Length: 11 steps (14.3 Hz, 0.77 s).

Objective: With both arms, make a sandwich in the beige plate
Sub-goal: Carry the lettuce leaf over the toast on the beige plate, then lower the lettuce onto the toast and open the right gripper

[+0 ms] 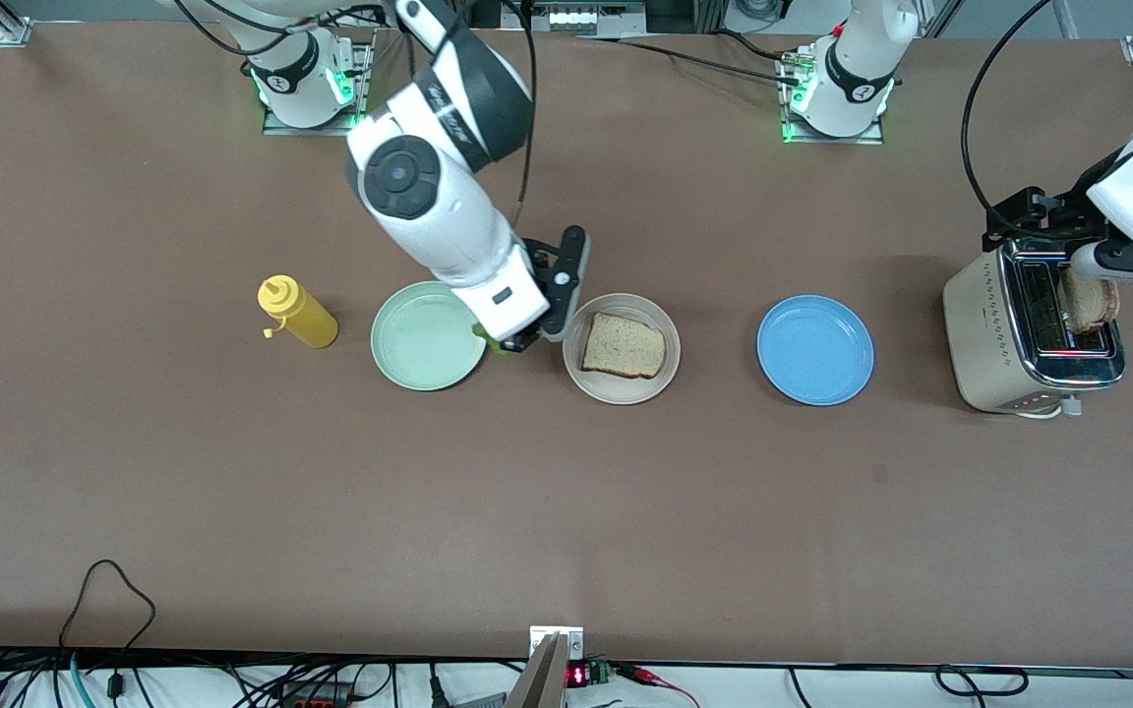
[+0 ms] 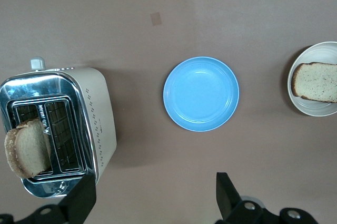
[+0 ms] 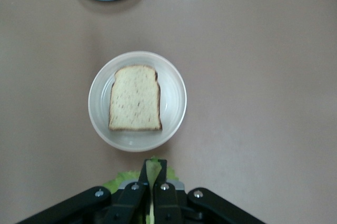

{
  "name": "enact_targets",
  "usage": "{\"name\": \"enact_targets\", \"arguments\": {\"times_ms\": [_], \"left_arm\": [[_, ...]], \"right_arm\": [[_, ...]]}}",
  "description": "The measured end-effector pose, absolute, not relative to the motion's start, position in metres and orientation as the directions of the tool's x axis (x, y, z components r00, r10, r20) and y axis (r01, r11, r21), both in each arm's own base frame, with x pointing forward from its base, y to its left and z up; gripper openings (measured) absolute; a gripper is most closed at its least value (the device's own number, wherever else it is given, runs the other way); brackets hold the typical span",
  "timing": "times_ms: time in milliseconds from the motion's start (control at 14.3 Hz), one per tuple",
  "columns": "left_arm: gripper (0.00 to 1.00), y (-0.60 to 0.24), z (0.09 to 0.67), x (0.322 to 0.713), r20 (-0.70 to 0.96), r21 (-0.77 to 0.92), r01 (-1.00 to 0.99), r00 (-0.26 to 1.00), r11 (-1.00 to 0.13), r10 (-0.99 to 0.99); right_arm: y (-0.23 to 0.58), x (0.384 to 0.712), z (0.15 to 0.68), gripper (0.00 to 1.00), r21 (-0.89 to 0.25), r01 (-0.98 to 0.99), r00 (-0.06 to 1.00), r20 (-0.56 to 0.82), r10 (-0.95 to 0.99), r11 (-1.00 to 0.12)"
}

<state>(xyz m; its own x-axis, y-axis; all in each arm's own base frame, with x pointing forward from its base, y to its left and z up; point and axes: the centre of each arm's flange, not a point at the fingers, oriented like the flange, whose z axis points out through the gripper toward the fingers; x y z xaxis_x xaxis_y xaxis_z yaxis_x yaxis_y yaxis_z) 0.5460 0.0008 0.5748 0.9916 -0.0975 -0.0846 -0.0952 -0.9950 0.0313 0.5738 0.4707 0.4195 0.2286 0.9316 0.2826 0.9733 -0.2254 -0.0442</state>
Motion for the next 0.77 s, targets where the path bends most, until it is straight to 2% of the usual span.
{"name": "enact_targets", "arguments": {"times_ms": [769], "left_arm": [[1.0,0.001,0.575,0.546,-0.085,0.031,-0.095,0.992,-0.995,-0.098]], "right_arm": [[0.541,0.555,0.314,0.04,0.034,0.951,0.274,0.364,0.89,-0.306]]}}
